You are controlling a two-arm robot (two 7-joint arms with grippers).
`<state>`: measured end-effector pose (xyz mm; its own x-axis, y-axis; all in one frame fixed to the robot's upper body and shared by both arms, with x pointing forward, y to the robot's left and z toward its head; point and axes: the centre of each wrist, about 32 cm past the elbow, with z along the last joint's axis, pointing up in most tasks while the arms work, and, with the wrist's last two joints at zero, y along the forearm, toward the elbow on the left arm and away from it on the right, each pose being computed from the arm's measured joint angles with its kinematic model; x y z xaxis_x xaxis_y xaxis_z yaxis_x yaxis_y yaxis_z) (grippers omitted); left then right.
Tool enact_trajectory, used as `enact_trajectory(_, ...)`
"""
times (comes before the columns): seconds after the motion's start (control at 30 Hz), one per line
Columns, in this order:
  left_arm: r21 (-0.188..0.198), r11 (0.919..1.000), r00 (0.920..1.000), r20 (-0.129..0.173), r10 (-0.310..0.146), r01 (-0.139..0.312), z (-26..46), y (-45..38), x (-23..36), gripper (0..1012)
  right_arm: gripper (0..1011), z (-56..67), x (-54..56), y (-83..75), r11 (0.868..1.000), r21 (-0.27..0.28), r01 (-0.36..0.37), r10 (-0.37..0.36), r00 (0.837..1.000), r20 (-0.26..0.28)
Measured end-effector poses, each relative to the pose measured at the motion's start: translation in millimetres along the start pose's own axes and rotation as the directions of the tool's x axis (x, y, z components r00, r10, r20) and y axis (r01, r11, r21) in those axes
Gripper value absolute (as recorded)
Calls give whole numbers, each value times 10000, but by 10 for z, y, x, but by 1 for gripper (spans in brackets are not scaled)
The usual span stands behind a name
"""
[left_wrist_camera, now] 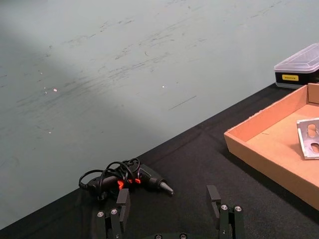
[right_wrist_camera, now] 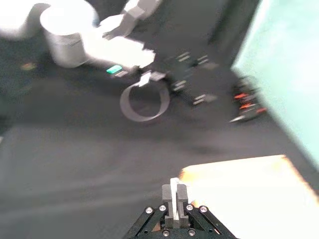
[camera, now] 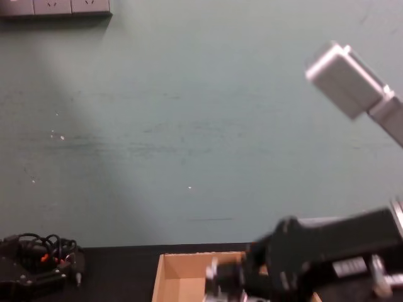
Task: Use one hand to pick up the angle iron from the table and place it into the box.
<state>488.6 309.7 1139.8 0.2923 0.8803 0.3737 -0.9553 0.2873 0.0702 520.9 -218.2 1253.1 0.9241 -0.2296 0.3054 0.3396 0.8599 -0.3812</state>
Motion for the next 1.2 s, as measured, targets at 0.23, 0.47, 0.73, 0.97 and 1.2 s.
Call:
enact_trajectory(0.23, 0, 10000, 10000, 0, 0, 0, 0, 0, 0, 1000, 60, 28, 157, 54, 9774, 553, 2042, -2034, 9789, -190)
enact_trajectory(0.47, 1, 10000, 10000, 0, 0, 0, 0, 0, 0, 1000, 60, -53, 292, 187, 9553, 346, 2936, -2916, 9551, -531)
enact_trajectory(0.73, 1, 10000, 10000, 0, -1, 1, 0, 0, 0, 1000, 60, -232, 348, 336, 9583, -199, 2852, -2856, 9521, -1087)
enact_trajectory(0.97, 0, 10000, 10000, 0, 0, 0, 0, 0, 0, 1000, 60, -327, 323, 406, 9681, -588, 2434, -2491, 9597, -1297)
enact_trajectory(1.2, 1, 10000, 10000, 0, 0, 0, 0, 0, 0, 1000, 60, -411, 263, 451, 9728, -1035, 2074, -2207, 9653, -1397)
